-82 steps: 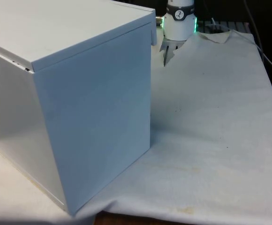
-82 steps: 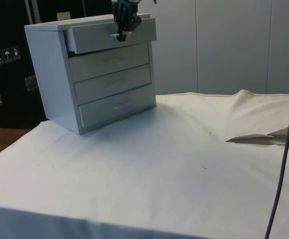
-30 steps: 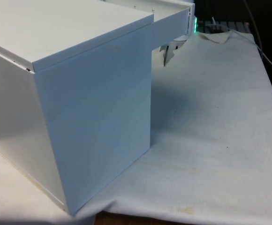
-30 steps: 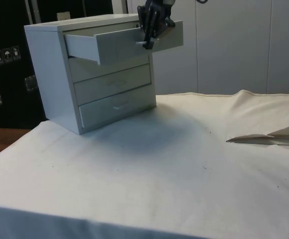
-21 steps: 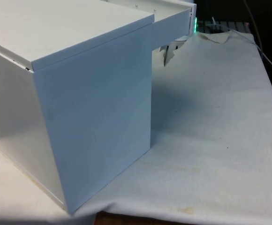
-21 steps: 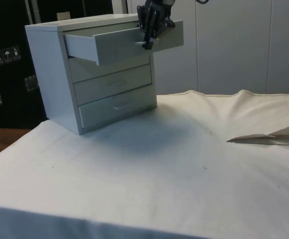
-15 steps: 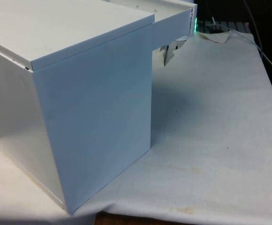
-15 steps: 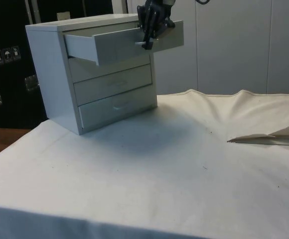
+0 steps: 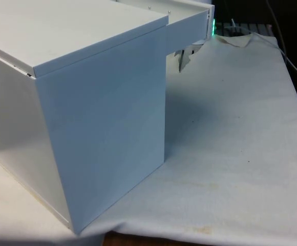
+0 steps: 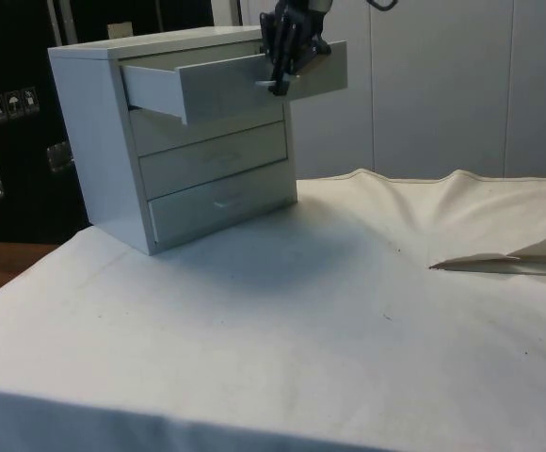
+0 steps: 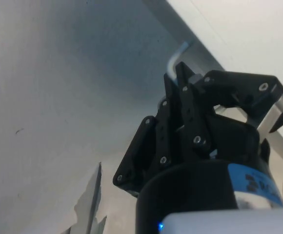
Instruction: Open the drawer, then close it.
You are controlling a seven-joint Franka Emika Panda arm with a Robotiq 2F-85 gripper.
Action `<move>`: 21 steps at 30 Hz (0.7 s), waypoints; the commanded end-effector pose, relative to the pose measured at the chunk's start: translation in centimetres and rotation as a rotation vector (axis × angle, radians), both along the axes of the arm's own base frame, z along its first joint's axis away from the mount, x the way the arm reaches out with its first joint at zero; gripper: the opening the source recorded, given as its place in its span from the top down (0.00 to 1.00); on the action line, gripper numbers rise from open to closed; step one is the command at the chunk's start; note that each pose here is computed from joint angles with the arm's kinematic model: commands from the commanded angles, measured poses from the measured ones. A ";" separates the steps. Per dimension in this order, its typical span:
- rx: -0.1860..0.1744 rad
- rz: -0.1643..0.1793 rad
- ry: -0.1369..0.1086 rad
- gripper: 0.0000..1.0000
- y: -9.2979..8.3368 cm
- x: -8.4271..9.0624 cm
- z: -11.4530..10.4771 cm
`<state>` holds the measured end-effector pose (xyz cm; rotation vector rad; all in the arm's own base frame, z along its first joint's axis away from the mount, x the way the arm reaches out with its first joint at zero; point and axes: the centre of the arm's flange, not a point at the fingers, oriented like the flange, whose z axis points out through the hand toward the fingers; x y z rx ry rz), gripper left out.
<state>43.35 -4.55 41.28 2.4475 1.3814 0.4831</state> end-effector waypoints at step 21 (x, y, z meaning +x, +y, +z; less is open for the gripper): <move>-0.033 0.019 -0.074 0.99 0.0 -1.0 -0.8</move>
